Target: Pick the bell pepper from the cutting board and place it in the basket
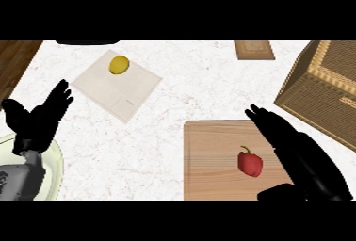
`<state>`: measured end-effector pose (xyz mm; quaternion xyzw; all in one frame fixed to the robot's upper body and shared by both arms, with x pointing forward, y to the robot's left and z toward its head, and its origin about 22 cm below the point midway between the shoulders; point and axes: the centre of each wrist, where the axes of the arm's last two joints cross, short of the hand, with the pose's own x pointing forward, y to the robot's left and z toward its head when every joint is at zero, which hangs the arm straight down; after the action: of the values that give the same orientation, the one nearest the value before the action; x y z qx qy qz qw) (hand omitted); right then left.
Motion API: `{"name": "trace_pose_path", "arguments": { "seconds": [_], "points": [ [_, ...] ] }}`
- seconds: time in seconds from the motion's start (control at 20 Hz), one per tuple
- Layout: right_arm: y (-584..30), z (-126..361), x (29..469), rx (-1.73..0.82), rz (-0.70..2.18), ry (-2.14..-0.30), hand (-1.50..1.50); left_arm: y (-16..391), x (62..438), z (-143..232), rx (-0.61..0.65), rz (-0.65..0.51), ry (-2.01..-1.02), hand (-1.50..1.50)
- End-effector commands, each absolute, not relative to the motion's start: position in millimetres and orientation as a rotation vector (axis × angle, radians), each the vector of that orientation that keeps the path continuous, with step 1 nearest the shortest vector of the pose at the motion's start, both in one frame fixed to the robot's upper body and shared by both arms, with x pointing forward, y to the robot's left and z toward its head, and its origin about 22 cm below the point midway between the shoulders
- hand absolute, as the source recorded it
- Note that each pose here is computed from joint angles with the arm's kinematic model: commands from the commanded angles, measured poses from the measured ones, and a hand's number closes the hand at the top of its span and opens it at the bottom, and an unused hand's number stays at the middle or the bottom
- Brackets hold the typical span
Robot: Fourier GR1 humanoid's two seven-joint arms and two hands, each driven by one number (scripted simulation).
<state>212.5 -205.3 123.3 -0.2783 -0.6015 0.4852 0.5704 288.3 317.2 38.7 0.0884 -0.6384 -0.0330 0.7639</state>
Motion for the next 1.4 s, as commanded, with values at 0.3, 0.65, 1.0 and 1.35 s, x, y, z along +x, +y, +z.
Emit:
{"name": "trace_pose_path", "arguments": {
  "seconds": [0.3, 0.65, 1.0, 1.35],
  "points": [
    [-193, 46, 234, -0.681, 1.215, -1.253, -1.5, 312, 293, 38, 0.213, -0.079, -1.394, 0.0],
    [-215, 42, 251, -0.692, 1.251, -1.204, -1.5, 312, 295, 26, 0.182, -0.072, -1.366, 0.0],
    [-216, 41, 229, -0.65, 1.227, -1.25, -1.5, 324, 288, 52, 0.198, -0.068, -1.38, 0.0],
    [-227, 36, 210, -0.561, 1.254, -1.291, -1.5, 320, 285, 17, 0.185, -0.069, -1.388, 0.0]
  ]
}}
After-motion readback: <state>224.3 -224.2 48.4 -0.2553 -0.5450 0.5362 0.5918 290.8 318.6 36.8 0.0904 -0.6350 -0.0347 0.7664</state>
